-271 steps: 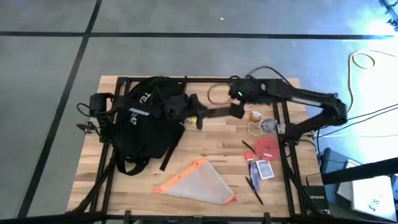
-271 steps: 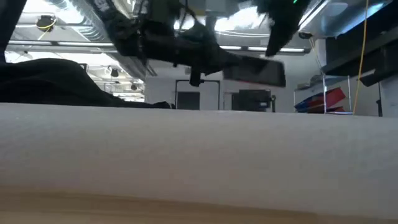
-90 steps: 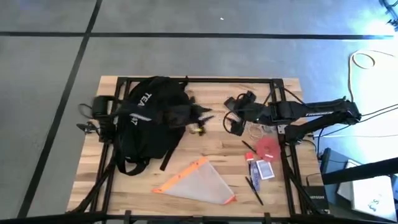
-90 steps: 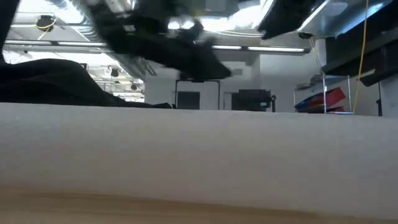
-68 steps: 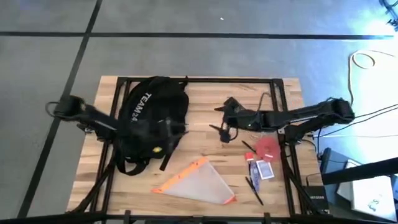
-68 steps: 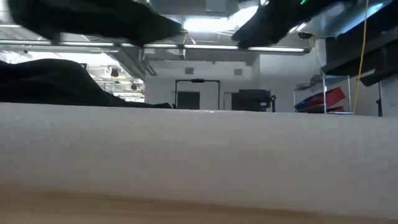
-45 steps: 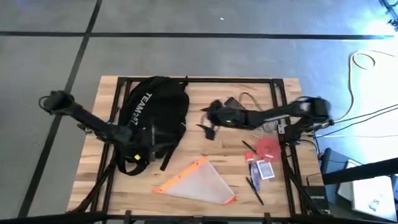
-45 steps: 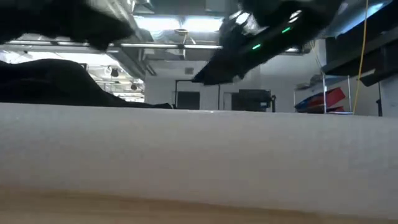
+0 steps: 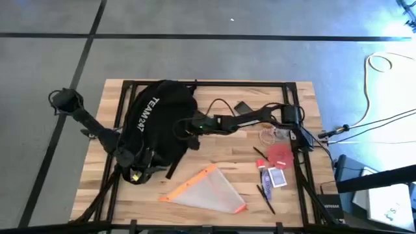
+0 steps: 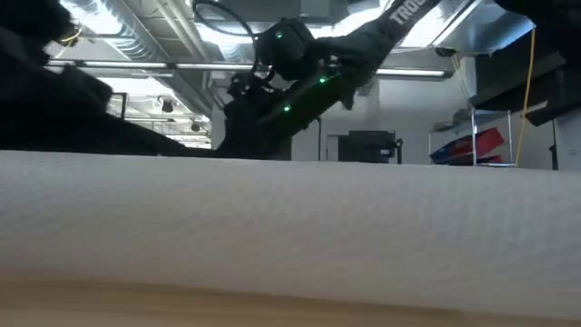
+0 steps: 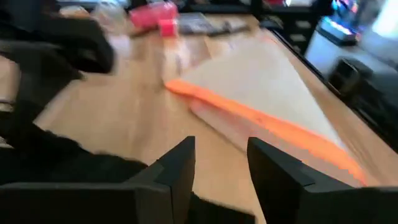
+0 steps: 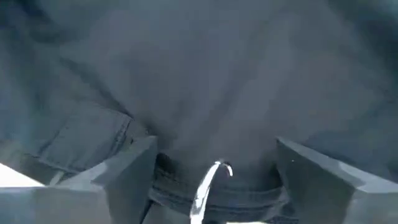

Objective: Unpack backpack
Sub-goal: Move the black bag to the center of the table

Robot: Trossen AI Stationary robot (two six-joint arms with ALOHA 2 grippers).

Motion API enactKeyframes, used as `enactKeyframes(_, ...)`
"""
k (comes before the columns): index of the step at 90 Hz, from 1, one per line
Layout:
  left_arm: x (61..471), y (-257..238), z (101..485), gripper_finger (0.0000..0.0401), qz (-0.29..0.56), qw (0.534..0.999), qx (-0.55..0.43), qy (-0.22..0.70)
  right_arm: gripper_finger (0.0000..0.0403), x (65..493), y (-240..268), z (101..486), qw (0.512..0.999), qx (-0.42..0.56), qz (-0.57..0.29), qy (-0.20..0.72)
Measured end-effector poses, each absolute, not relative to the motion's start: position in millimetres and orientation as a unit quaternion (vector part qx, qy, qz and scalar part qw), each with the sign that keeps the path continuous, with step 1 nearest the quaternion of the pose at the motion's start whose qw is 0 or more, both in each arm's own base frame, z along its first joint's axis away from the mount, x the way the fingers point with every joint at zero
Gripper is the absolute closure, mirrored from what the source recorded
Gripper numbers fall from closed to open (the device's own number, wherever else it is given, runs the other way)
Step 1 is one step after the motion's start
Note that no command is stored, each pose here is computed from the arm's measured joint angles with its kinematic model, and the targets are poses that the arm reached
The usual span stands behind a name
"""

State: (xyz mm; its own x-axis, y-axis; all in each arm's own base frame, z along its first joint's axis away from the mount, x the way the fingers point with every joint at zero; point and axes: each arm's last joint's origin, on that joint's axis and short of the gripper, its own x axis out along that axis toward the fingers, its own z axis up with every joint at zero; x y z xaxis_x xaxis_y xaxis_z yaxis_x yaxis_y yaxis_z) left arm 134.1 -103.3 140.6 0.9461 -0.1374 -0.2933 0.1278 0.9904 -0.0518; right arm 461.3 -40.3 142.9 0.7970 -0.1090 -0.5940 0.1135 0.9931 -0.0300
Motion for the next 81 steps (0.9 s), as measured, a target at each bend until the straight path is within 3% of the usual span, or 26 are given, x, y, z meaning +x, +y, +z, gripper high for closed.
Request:
enactKeyframes(9,127.6,-110.0,140.8,0.0270,-0.059,0.988,-0.008,0.142,0.0184,459.6,-40.2,144.0,0.941,0.003,-0.063,0.332)
enactKeyframes(26,121.4,-114.2,142.9,0.0270,-0.023,0.993,0.009,0.118,0.0355,440.3,-44.4,143.2,0.918,0.015,-0.053,0.392)
enactKeyframes(31,121.1,-114.5,144.1,0.0270,-0.016,0.994,0.015,0.111,0.0387,431.6,-47.8,141.3,0.916,0.027,-0.043,0.399)
enactKeyframes(59,123.2,-112.9,156.0,0.0270,0.041,0.996,0.058,0.060,0.0401,337.2,-46.3,134.4,0.884,0.063,-0.137,0.442)
enactKeyframes(72,123.3,-110.3,157.8,0.0270,0.088,0.992,0.079,0.053,0.0400,297.0,-42.5,146.4,0.889,0.099,-0.185,0.407)
enactKeyframes(81,122.6,-106.8,158.5,0.0270,0.148,0.983,0.100,0.051,0.0399,298.9,-37.3,158.1,0.915,0.130,-0.155,0.349)
